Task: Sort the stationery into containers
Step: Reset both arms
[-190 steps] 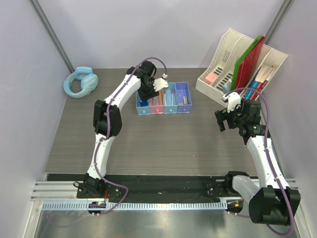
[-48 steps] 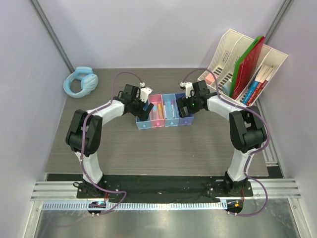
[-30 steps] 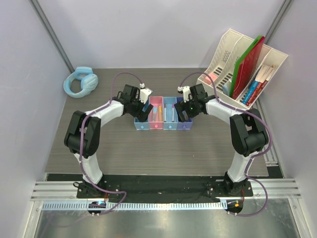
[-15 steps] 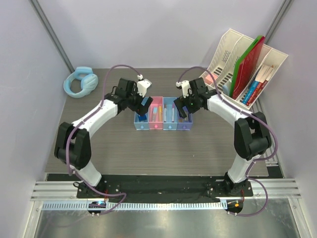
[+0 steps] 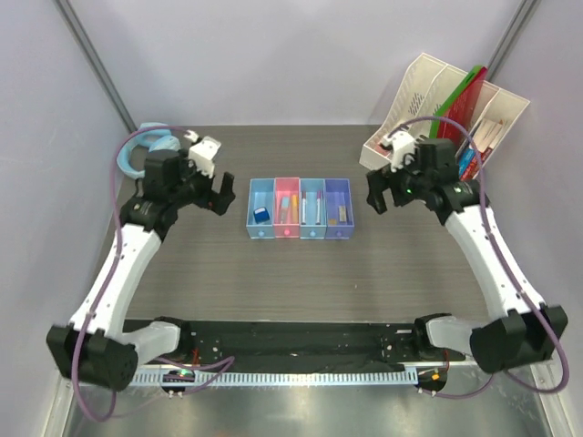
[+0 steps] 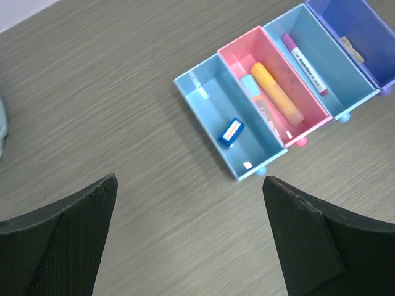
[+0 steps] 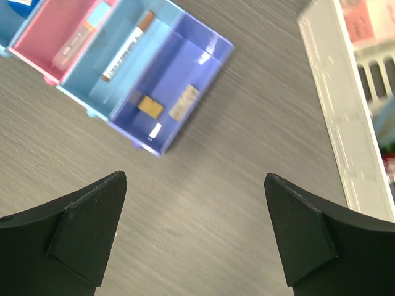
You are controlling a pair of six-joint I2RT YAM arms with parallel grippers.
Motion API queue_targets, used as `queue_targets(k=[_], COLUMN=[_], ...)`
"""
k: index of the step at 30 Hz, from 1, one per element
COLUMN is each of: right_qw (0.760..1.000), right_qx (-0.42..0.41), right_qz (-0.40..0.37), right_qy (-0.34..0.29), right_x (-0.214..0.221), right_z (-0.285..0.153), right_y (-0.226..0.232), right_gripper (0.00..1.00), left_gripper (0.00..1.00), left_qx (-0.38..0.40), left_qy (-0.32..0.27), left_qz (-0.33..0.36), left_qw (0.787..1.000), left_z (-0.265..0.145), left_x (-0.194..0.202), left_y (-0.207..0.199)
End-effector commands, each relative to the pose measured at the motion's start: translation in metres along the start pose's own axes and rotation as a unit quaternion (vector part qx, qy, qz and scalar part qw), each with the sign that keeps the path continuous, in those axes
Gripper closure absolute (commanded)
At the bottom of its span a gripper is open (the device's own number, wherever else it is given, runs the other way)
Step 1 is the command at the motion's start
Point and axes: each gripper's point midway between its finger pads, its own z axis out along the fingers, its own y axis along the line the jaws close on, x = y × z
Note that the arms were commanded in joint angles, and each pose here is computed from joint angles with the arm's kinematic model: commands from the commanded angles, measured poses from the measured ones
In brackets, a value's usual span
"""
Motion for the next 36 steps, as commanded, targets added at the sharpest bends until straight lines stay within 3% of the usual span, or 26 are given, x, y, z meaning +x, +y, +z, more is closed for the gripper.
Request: queue_targets(k=[1,9,36], right_qw=[0.999,0.997,0.996], right_qx=[-0.033,-0.031,-0.039], right_qz=[0.028,0.036,0.035], right_qy=[-0.019,-0.067,-0.071], right_x=[0.024,0.033,0.046], right_z=[-0.033,-0.056,-0.045], right_y=[0.009,0.024,0.027], right_gripper=[0.0,0.0,0.01], left_gripper=[0.0,0.0,0.0], left_qx=[0.017,0.016,0.021], left_qy=[-0.027,-0.078,-0.064], left_qz=[-0.016,-0.056,-0.089], left_qw=[0.999,0.995,0.994], left_z=[-0.04,-0.068,-0.055], left_x=[0.014,0.029,0.046], left_y=[-0.007,-0.001,0.005])
